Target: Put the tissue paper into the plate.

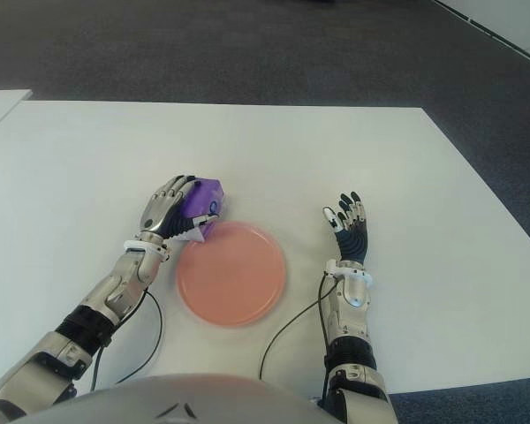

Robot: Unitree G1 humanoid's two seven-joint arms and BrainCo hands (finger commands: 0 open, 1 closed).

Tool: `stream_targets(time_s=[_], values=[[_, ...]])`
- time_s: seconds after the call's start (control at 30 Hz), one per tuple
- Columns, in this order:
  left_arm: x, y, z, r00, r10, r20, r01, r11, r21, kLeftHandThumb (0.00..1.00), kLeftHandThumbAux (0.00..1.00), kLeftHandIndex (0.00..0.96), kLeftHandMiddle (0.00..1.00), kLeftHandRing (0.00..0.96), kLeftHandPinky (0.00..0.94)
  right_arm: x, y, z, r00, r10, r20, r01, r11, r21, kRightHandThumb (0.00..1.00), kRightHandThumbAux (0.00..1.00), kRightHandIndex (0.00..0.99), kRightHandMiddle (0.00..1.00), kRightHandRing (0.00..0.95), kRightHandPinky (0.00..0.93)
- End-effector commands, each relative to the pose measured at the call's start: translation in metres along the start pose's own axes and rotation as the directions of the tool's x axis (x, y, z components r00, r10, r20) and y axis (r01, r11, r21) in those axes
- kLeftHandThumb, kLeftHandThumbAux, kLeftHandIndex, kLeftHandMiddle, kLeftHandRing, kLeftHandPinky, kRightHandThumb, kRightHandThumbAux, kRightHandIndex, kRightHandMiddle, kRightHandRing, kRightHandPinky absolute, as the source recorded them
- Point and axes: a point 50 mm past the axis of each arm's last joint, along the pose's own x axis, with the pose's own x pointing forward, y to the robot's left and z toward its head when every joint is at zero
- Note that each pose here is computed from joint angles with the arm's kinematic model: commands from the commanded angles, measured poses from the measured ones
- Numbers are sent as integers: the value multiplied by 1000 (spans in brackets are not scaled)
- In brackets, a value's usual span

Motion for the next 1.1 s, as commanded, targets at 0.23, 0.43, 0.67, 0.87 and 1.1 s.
stream_targets(time_s=[0.23,0.43,0.67,0.87,1.1], values=[[-6,-12,-10,995,-84,-56,86,996,22,173,251,74,53,30,55,-47,-10,-55,950,-35,-310,35,999,-7,325,590,22,151,102,52],[-3,-14,-11,995,-72,-65,75,996,46,136,249,42,21,4,15,-46,-10,-55,948,-51,-315,56,998,5,360,587,29,162,105,49],[-1,-16,-12,996,-70,-63,74,995,73,113,262,22,14,0,1,-44,-11,-53,950,-50,-309,58,998,16,386,575,26,156,100,54],[1,-17,-12,994,-88,-62,93,992,90,104,294,28,17,0,5,-44,-10,-48,953,-48,-298,55,998,18,386,579,19,147,95,55],[2,-17,-11,989,-135,-59,141,982,129,103,324,99,53,20,45,-42,-11,-44,953,-55,-298,66,998,24,410,588,20,149,97,66]])
